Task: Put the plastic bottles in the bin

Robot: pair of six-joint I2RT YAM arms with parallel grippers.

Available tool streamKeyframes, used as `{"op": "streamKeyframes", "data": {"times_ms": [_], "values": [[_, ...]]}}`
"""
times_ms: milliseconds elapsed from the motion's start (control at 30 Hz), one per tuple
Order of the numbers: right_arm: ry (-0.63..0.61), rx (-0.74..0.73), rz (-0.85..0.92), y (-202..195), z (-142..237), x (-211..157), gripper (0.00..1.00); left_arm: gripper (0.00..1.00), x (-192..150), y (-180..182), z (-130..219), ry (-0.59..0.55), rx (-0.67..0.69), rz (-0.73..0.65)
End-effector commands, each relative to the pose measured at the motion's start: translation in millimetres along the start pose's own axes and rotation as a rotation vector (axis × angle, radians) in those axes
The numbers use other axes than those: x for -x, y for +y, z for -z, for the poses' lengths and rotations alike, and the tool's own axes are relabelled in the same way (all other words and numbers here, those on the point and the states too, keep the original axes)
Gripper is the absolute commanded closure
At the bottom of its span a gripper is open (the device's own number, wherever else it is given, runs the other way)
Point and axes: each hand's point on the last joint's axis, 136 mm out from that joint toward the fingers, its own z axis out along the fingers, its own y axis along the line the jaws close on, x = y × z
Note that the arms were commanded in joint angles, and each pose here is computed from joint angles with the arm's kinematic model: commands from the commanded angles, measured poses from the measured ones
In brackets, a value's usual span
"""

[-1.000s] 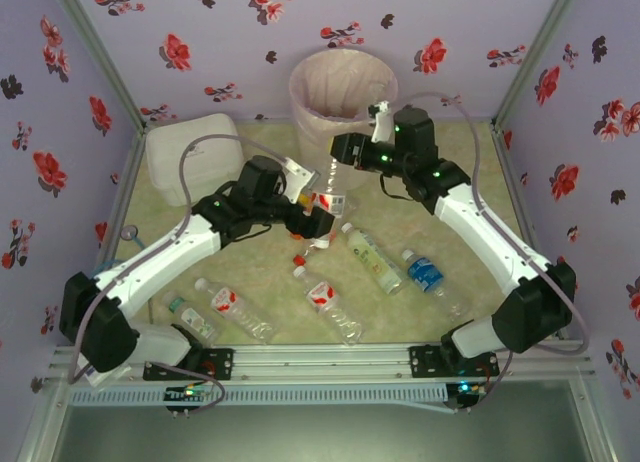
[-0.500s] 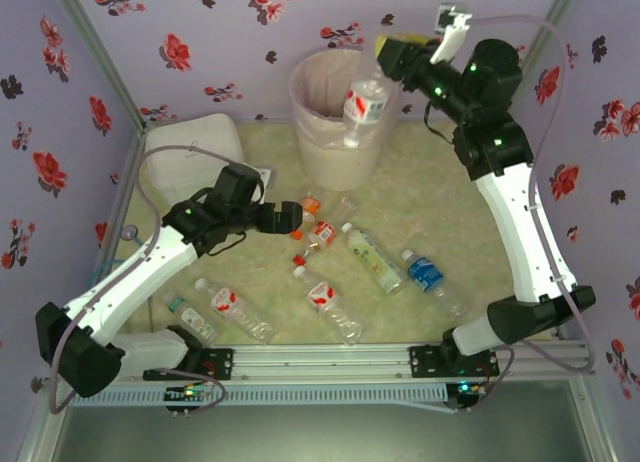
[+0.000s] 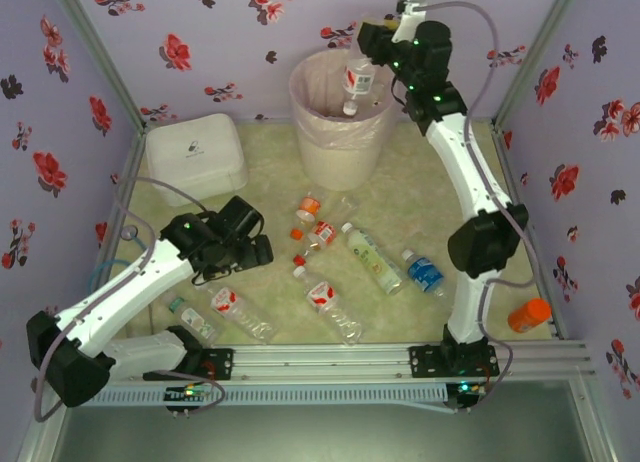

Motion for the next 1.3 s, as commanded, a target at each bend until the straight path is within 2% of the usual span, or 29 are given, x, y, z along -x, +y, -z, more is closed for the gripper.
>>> {"op": "streamKeyframes", "data": {"times_ms": [0, 167, 300, 367, 467, 500, 600, 700, 800, 1100, 1267], "values": [[0.012, 0.028, -0.018, 2, -12, -8, 0.90, 0.00, -16, 18, -1, 0.034, 0.099, 0.055], [0.155, 0.019, -0.021, -5, -41, -70, 0.90, 0.00, -32, 18, -1, 0.093, 0.105, 0.057], [0.222, -0.004, -0.033, -15, -52, -105, 0.89, 0.00, -45, 12, -6, 0.115, 0.105, 0.065], [0.244, -0.012, -0.042, -20, -55, -116, 0.85, 0.00, -52, 9, -11, 0.127, 0.098, 0.077], [0.275, -0.014, -0.048, -22, -57, -128, 0.67, 0.00, -64, 2, -20, 0.151, 0.080, 0.087], [0.277, -0.012, -0.041, -21, -57, -127, 0.59, 0.00, -69, 2, -22, 0.158, 0.082, 0.087], [0.279, -0.012, -0.006, -18, -52, -115, 0.41, 0.00, -77, 5, -27, 0.173, 0.104, 0.093], [0.275, -0.010, 0.014, -12, -43, -99, 0.14, 0.00, -80, -2, -33, 0.169, 0.074, 0.125], [0.269, -0.011, 0.040, -6, -32, -82, 0.01, 0.00, -84, -4, -40, 0.170, 0.051, 0.177], [0.250, -0.045, 0.071, 7, 24, -20, 0.01, 0.00, -112, 9, -51, 0.189, 0.128, 0.278], [0.246, -0.043, 0.073, 13, 51, -5, 0.01, 0.00, -122, 7, -62, 0.192, 0.160, 0.279]]}}
